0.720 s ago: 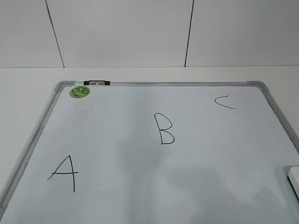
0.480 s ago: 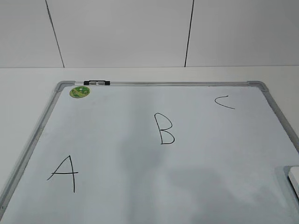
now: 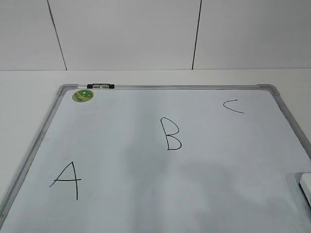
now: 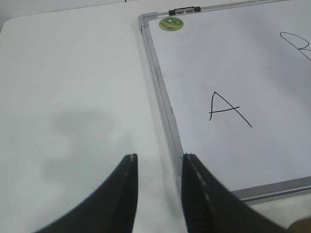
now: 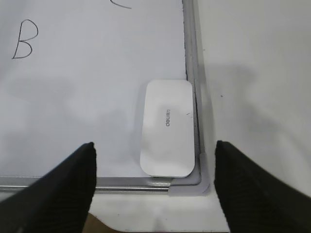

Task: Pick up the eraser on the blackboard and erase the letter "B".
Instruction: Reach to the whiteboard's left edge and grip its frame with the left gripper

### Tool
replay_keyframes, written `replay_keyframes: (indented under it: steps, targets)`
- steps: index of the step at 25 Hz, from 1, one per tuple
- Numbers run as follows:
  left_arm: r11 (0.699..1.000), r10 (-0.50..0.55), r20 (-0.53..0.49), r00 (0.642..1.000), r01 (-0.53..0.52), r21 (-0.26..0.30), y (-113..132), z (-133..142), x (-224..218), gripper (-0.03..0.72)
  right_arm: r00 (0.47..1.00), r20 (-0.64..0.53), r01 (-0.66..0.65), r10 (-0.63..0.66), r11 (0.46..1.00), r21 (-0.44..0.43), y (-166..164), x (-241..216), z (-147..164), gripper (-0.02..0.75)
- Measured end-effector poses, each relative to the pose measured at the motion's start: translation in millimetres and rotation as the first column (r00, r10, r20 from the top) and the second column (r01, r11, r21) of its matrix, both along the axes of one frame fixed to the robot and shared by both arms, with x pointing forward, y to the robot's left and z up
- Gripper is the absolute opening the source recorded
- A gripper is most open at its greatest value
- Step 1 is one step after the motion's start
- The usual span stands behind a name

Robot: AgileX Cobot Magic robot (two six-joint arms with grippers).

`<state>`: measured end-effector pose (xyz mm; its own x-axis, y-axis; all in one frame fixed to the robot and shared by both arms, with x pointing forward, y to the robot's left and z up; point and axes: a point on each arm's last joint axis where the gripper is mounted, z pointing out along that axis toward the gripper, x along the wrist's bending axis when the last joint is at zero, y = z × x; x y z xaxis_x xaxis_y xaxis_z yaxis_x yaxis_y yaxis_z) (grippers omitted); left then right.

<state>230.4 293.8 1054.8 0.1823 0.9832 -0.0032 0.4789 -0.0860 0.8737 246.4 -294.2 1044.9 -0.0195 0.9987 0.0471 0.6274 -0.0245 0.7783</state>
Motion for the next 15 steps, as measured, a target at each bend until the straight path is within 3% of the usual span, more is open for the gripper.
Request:
replay_keyframes:
  steps: [15]
  targets:
    - [1.0, 0.001, 0.0, 1.0, -0.001, 0.002, 0, 0, 0, 0.237, 0.956, -0.294, 0.042, -0.003, 0.991, 0.124, 7, 43, -8, 0.584]
